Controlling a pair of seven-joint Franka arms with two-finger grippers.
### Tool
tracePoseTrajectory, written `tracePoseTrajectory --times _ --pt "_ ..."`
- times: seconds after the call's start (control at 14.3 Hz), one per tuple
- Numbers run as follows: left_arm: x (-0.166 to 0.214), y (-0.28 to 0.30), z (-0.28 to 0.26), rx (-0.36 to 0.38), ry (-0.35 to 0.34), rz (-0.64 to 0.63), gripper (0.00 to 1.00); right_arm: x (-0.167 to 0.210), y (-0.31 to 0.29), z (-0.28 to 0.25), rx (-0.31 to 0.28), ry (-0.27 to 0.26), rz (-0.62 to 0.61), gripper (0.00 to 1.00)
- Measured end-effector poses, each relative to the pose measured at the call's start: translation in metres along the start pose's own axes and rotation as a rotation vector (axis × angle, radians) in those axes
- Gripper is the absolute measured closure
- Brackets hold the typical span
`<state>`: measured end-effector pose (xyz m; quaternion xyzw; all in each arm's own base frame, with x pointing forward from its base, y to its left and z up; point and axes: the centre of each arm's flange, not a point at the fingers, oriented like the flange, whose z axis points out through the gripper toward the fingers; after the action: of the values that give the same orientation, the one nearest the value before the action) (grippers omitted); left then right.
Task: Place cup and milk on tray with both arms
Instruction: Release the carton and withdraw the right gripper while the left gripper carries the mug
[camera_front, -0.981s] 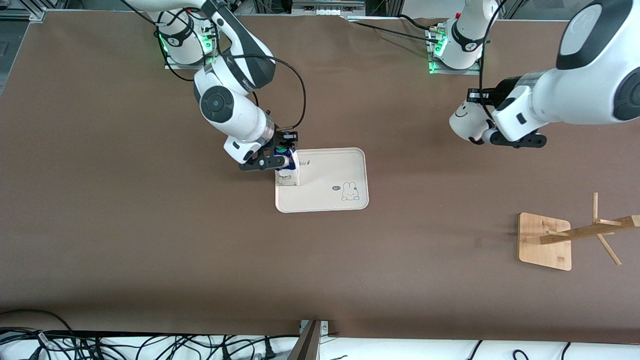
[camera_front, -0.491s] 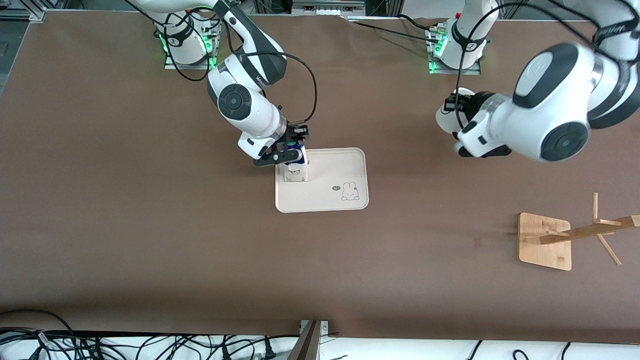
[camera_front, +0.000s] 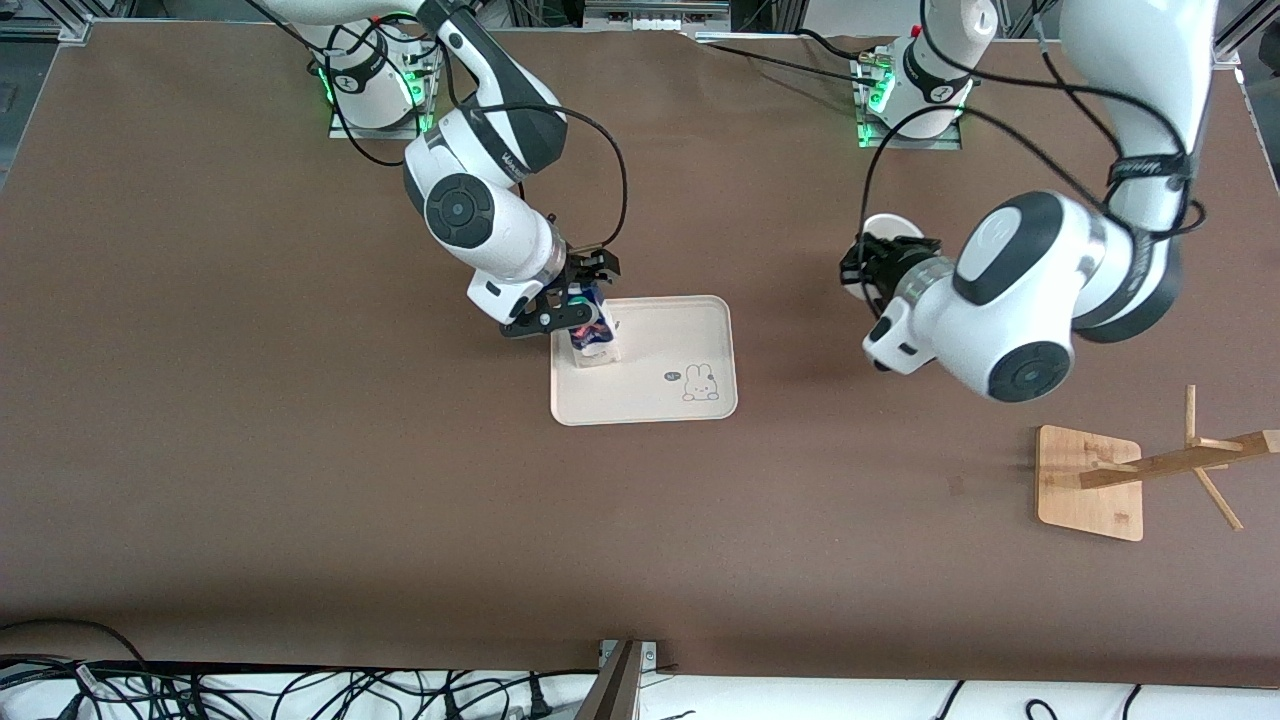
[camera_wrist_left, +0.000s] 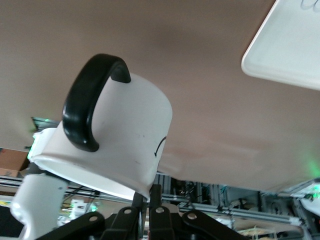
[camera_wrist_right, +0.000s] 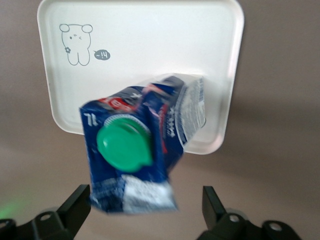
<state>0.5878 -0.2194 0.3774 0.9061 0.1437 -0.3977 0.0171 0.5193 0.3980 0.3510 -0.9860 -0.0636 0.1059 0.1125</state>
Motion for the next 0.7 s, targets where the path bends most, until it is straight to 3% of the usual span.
tracePoseTrajectory --times 0.21,0.42,0.7 --pt "0.017 0.038 0.011 -0.062 -0.006 -0.041 0.94 0.011 0.007 -0.056 -0.008 -0.007 0.014 0.00" --pt "0.026 0.063 0.022 -0.134 -0.029 -0.094 0.94 0.013 0.030 -0.130 -0.019 0.029 0.052 0.00" --pt "0.034 0.116 0.047 -0.230 0.010 -0.162 0.94 -0.002 0.070 -0.219 -0.049 0.055 0.113 0.00"
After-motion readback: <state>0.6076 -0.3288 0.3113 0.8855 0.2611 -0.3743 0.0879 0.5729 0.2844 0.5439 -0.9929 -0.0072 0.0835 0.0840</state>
